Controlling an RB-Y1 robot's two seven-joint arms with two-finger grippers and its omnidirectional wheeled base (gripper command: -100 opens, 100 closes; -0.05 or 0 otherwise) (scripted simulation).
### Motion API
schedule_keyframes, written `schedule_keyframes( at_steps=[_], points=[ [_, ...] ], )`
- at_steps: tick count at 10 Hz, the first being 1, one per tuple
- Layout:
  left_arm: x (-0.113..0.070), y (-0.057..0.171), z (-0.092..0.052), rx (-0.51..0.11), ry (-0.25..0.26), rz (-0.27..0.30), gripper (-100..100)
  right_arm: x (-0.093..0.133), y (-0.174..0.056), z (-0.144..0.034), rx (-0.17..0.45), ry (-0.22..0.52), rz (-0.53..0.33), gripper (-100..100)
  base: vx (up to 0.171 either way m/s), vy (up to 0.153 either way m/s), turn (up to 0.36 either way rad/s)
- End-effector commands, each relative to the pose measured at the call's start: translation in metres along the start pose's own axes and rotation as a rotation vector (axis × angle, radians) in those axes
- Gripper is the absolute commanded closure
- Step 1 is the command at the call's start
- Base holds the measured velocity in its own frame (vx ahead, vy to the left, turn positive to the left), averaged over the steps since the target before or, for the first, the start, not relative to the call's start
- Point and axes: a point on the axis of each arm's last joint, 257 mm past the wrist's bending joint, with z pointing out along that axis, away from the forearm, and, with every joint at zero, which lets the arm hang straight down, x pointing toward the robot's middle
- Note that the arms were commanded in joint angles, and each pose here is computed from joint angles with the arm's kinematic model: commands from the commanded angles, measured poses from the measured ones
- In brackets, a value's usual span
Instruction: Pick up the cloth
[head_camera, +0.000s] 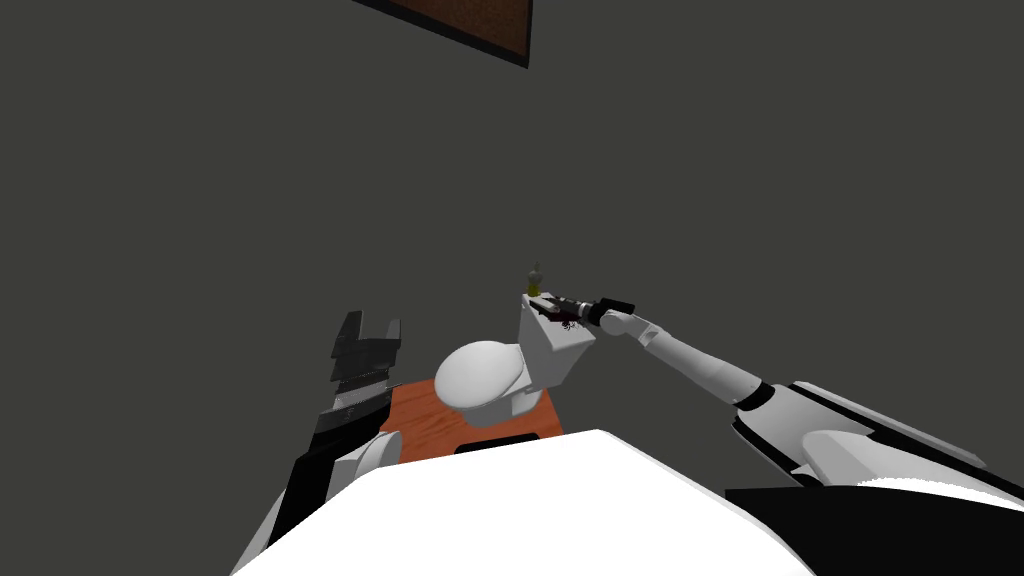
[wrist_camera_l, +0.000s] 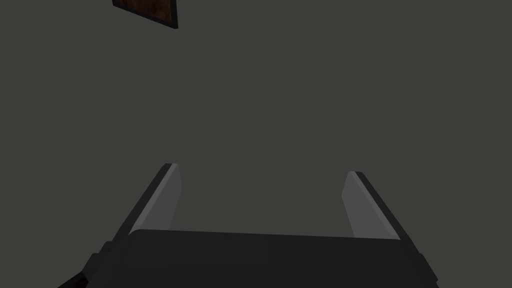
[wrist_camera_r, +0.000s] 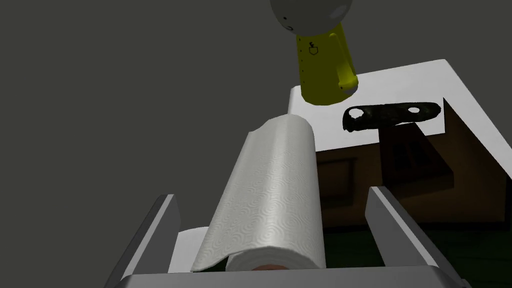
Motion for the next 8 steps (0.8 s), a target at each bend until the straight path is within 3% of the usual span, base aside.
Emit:
schedule_keyframes(
  at_steps=[1,8],
  points=[
    [0.000,0.000,0.000,0.000,0.000,0.000,0,-0.004,0.006,-0.002,-0.008,-0.020,0.063,-100,-0.021,0.008,0.031],
    [0.000,0.000,0.000,0.000,0.000,0.000,0,-0.006,0.033,-0.010,-0.056,-0.082,0.309,-100,-0.015,0.009,0.039]
  ],
)
